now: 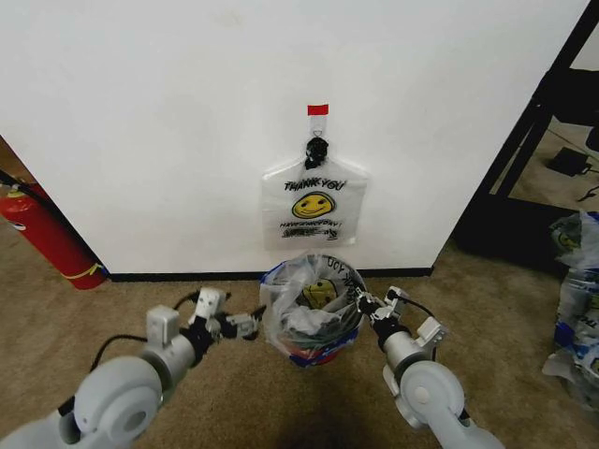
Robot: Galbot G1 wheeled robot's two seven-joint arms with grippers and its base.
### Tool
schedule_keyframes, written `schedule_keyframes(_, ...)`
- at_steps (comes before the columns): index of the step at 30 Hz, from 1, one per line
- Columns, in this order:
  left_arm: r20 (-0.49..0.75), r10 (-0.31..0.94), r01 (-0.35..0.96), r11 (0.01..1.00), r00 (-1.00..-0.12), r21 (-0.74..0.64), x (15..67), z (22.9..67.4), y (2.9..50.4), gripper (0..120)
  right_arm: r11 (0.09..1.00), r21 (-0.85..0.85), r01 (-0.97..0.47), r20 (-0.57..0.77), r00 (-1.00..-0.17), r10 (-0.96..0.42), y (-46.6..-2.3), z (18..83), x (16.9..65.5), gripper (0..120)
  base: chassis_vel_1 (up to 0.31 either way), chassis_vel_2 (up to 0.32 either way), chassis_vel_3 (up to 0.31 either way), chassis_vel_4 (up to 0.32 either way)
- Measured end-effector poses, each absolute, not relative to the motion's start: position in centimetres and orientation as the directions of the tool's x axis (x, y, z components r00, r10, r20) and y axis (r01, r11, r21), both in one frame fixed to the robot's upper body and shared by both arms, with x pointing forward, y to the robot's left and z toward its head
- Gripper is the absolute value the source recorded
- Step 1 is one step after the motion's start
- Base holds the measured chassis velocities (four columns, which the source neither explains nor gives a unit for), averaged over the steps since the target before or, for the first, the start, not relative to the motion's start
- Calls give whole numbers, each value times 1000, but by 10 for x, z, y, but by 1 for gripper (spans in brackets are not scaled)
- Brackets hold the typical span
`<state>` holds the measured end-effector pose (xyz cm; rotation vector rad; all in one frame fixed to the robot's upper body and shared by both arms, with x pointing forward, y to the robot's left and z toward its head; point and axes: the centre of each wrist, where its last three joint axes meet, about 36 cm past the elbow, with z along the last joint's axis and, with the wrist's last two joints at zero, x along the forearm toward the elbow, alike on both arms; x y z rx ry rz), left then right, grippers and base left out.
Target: Pick up the garbage bag from the wall and place it over the trash bin.
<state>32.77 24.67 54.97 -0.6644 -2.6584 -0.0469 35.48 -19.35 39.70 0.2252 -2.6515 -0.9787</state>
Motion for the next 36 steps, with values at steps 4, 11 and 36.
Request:
schedule_keyframes(4, 409, 506, 541, 840, -759, -33, 320, 590, 233, 68, 769, 636, -68, 222, -938, -267, -184, 394, 360, 2, 0, 0, 0, 0)
schedule_keyframes(11, 515, 535, 624, 781, -670, 2, 327, 600, 213, 43, 782, 617, -91, 221, -933, -283, -179, 391, 362, 2, 0, 0, 0, 0)
schedule_keyframes(36, 714, 444, 668, 743, -541, 45, 425, 554, 123, 0, 798, 596, -92, 224, -935, -275, -180, 391, 355, 2, 0, 0, 0, 0)
